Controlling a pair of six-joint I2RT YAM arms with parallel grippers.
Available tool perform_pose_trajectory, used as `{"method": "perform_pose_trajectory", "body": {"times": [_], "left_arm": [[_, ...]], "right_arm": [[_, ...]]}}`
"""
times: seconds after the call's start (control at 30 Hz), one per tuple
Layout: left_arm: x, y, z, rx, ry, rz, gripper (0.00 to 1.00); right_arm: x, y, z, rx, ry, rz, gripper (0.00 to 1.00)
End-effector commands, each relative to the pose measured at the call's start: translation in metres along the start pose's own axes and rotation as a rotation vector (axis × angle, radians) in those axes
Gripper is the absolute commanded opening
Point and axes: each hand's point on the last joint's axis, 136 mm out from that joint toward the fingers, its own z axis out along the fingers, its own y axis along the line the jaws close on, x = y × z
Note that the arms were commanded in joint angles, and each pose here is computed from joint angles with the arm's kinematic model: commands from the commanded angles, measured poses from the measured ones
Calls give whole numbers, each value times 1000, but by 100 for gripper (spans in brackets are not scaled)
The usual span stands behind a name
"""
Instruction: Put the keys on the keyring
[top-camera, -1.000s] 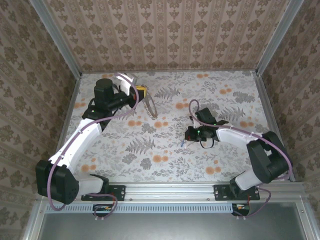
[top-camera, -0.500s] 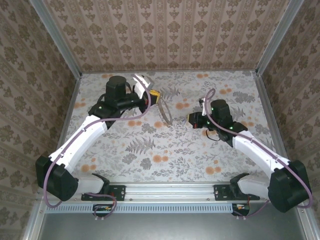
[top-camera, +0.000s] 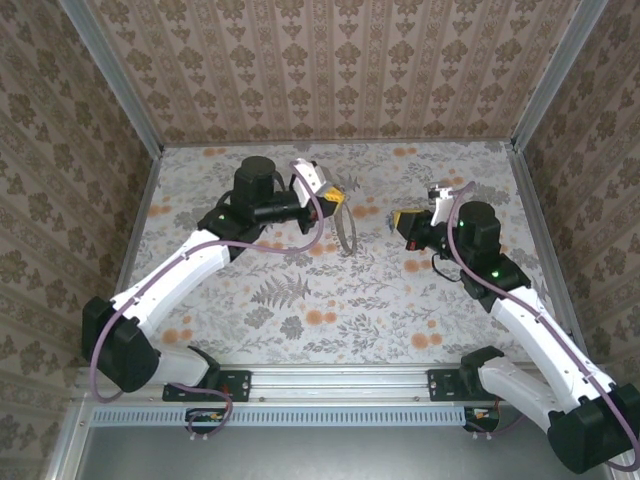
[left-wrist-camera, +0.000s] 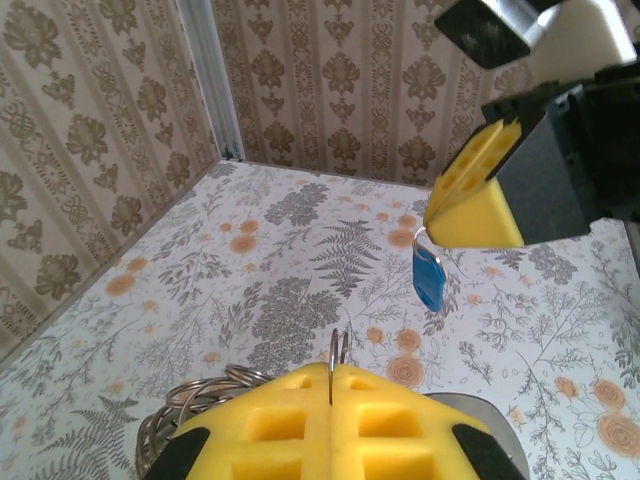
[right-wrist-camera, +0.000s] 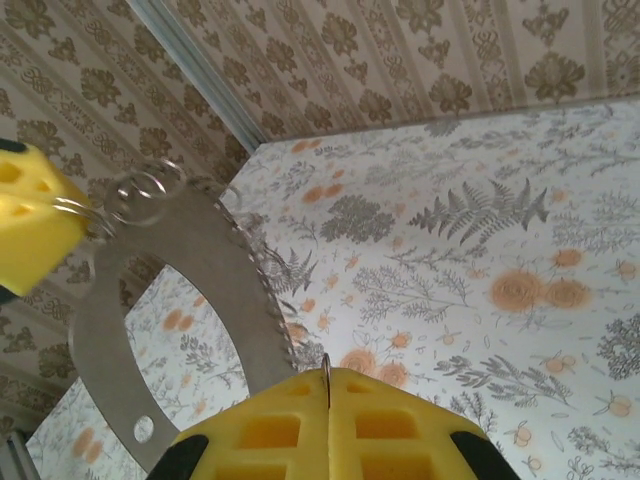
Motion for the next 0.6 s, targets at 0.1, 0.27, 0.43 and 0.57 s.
{"method": "perform_pose_trajectory", "body": {"times": [0.1, 0.27, 0.43, 0.57], "left_arm": [[-30, -7, 9, 38, -74, 68, 0], [-39, -4, 5, 8, -79, 51, 0], [-46, -7, 3, 23, -96, 33, 0], [-47, -11, 6, 48, -97, 7, 0]], "right_arm": [[-25, 24, -12, -95, -52, -87, 0], [-39, 41, -12, -184, -89, -117, 0], [-51, 51, -6, -243, -113, -117, 0], [-60, 57, -4, -272, -133, -108, 0]]}}
